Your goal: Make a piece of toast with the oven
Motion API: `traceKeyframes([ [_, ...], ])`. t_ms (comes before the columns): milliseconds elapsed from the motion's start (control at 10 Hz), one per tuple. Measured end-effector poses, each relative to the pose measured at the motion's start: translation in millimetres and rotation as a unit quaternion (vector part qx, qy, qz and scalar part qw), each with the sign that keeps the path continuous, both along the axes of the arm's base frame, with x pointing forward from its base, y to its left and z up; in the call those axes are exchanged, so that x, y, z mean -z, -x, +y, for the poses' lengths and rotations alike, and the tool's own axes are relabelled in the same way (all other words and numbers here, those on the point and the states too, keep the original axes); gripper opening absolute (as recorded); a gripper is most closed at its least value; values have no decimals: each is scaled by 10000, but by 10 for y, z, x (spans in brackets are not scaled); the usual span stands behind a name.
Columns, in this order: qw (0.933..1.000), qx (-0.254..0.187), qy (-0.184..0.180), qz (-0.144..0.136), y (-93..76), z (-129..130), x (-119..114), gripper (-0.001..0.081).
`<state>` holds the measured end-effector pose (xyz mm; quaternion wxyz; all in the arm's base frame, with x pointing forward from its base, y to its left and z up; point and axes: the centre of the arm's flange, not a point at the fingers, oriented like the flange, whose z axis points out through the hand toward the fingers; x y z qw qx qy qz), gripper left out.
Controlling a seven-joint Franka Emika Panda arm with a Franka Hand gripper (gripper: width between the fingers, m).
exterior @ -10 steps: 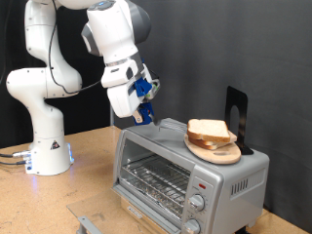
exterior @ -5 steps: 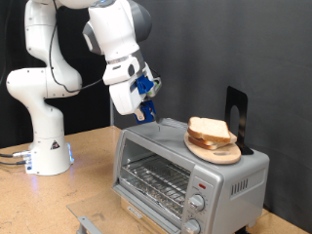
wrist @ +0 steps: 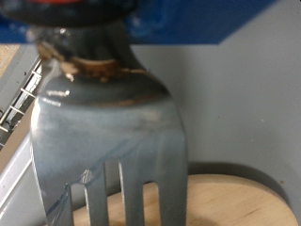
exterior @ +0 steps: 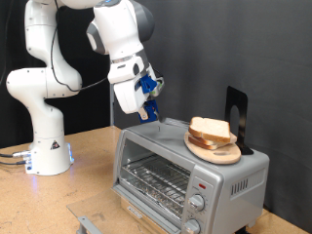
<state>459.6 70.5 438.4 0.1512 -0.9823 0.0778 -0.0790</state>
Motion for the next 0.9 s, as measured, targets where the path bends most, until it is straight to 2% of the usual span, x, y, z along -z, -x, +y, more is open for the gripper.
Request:
traceKeyframes([
  [900, 9999, 76, 138, -59, -75, 178, 70, 395],
])
